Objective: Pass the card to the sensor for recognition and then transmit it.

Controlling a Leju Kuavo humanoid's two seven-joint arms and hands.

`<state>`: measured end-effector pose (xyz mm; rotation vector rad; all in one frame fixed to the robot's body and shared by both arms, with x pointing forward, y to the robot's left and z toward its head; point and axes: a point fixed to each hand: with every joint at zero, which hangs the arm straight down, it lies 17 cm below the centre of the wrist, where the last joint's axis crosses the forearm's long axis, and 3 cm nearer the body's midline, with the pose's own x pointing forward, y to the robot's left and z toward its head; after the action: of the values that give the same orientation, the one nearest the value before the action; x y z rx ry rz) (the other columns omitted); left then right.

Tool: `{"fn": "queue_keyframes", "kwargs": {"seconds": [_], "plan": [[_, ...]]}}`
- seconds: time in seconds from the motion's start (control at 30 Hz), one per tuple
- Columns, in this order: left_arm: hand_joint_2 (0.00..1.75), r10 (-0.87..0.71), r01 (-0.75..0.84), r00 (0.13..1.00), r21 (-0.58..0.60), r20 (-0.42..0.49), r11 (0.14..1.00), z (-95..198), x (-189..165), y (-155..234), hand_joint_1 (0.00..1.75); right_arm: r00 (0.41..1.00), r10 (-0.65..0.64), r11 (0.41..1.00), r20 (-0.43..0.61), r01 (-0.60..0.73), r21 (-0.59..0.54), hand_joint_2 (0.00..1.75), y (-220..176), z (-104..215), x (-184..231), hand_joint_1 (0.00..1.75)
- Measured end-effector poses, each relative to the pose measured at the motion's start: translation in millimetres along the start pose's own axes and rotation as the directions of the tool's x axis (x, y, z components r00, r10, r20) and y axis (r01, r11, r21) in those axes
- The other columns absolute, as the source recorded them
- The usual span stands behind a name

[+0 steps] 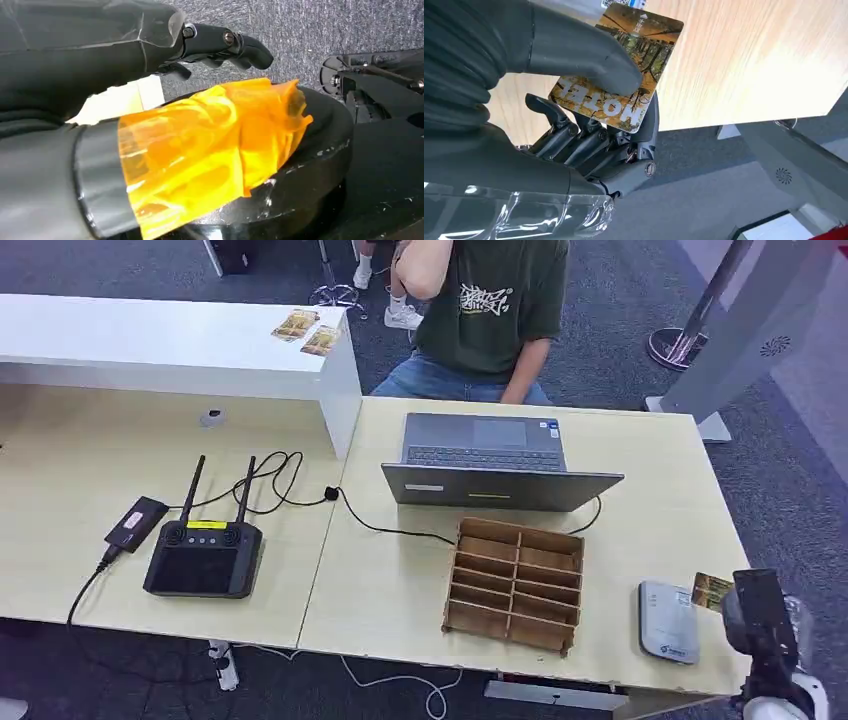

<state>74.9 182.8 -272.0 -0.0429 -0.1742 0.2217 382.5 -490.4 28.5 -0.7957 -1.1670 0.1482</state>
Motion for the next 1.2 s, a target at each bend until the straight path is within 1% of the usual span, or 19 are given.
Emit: {"fn": "queue_keyframes", "kwargs": {"seconds": [0.23, 0.47, 0.63, 0.83, 1.1, 1.2], "plan": [[0.00, 0.000, 0.000, 1.000, -0.002, -0.002, 1.000, 0, 0, 0, 0.00, 1.000, -0.009, 0.997, -0.003, 0.009, 0.071, 1.75, 25, 0, 5, 1.75], [0.00, 0.000, 0.000, 1.000, -0.004, -0.005, 1.000, 0, 0, 1, 0.00, 0.999, 0.000, 0.989, -0.044, 0.007, 0.150, 1.75, 48, 1, -1, 1.75], [0.00, 0.000, 0.000, 1.000, -0.003, -0.005, 1.000, 0, 0, 2, 0.00, 0.998, 0.009, 0.986, -0.060, 0.001, 0.168, 1.75, 51, 2, -7, 1.75], [0.00, 0.000, 0.000, 1.000, -0.004, -0.005, 1.000, 0, 0, 3, 0.00, 0.994, 0.029, 0.977, -0.107, -0.005, 0.215, 1.75, 56, 4, -23, 1.75], [0.00, 0.000, 0.000, 1.000, 0.000, -0.010, 1.000, -1, -1, 5, 0.00, 0.979, 0.104, 0.964, -0.175, -0.056, 0.260, 1.75, 52, 1, -54, 1.75], [0.00, 0.000, 0.000, 1.000, 0.002, -0.010, 1.000, -1, -1, 7, 0.00, 0.974, 0.134, 0.956, -0.185, -0.078, 0.282, 1.75, 55, 1, -61, 1.75]]}}
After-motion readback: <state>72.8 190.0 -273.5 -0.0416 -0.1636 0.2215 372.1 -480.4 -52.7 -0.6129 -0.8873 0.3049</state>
